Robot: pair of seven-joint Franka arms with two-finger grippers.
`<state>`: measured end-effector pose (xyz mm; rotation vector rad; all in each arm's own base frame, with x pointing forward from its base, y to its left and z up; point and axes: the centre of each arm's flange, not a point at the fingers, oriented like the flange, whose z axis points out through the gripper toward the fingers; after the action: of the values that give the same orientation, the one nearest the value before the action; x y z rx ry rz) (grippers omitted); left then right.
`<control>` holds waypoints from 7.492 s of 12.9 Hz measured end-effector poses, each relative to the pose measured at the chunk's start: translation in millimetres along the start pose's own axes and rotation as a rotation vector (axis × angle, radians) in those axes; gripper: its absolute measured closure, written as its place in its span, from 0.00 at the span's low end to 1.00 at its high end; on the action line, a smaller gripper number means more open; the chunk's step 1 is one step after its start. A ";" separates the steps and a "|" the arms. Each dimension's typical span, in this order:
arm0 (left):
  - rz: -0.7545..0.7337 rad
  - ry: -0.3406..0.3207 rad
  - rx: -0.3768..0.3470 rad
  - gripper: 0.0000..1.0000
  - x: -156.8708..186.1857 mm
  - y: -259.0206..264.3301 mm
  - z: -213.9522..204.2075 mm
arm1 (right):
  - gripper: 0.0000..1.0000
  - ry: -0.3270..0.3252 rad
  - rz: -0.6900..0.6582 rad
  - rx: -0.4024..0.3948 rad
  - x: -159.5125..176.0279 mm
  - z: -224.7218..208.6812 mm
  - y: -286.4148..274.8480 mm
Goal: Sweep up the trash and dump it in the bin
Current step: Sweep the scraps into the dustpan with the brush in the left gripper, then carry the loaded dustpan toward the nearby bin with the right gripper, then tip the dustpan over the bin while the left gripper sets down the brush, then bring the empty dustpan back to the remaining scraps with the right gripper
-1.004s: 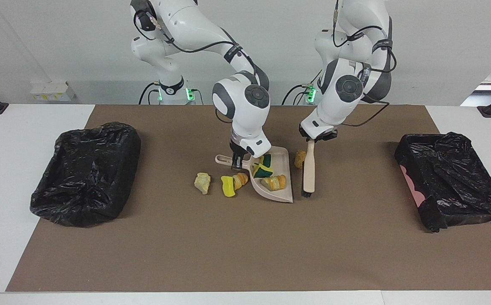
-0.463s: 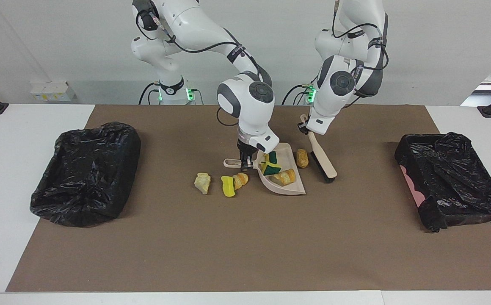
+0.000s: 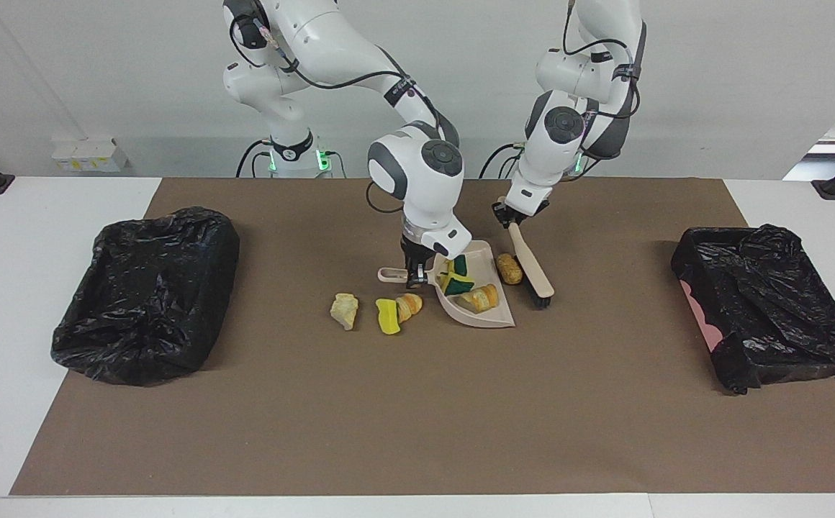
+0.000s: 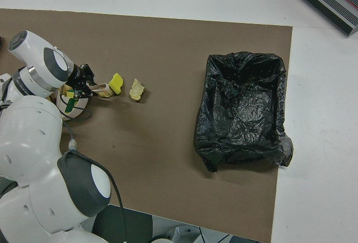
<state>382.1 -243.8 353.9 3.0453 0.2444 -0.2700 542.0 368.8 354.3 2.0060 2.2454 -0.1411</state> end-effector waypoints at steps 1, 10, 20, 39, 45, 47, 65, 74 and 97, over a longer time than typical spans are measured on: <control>0.021 -0.005 -0.016 0.73 -4.2 6.3 -0.1 | 0.67 0.002 0.007 -0.002 -0.1 1.7 -0.3; 0.056 -0.054 -0.007 0.73 -6.5 34.0 -19.4 | 0.67 0.054 0.069 -0.015 -23.6 13.3 11.6; 0.091 -0.065 0.095 0.73 -103.5 58.2 -2.8 | 0.67 0.099 0.119 -0.015 -202.6 -36.8 56.1; 0.176 0.020 0.050 0.00 -76.4 52.6 -6.7 | 0.67 0.026 0.176 0.041 -552.7 -87.9 19.5; 0.287 0.122 -0.008 0.00 31.5 5.1 -161.7 | 0.67 -0.221 0.101 0.120 -634.0 -97.0 -21.6; 0.327 0.132 0.011 0.00 54.3 -10.6 -203.5 | 0.67 -0.313 0.075 0.151 -640.7 -97.9 -23.9; 0.406 0.186 0.042 0.00 124.5 -108.8 -337.4 | 0.67 -0.912 0.058 0.086 -592.0 -183.3 -81.7; 0.381 0.189 0.040 0.00 128.2 -122.2 -339.7 | 0.67 -0.505 0.141 0.016 -542.5 -156.9 -73.9; 0.381 0.189 0.040 0.00 128.2 -122.2 -339.7 | 0.67 0.063 1.493 0.178 -38.0 -63.6 8.2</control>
<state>543.8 -74.2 656.9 3.0717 -0.3342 0.0393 552.3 342.2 423.2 3.1206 0.2835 -0.1003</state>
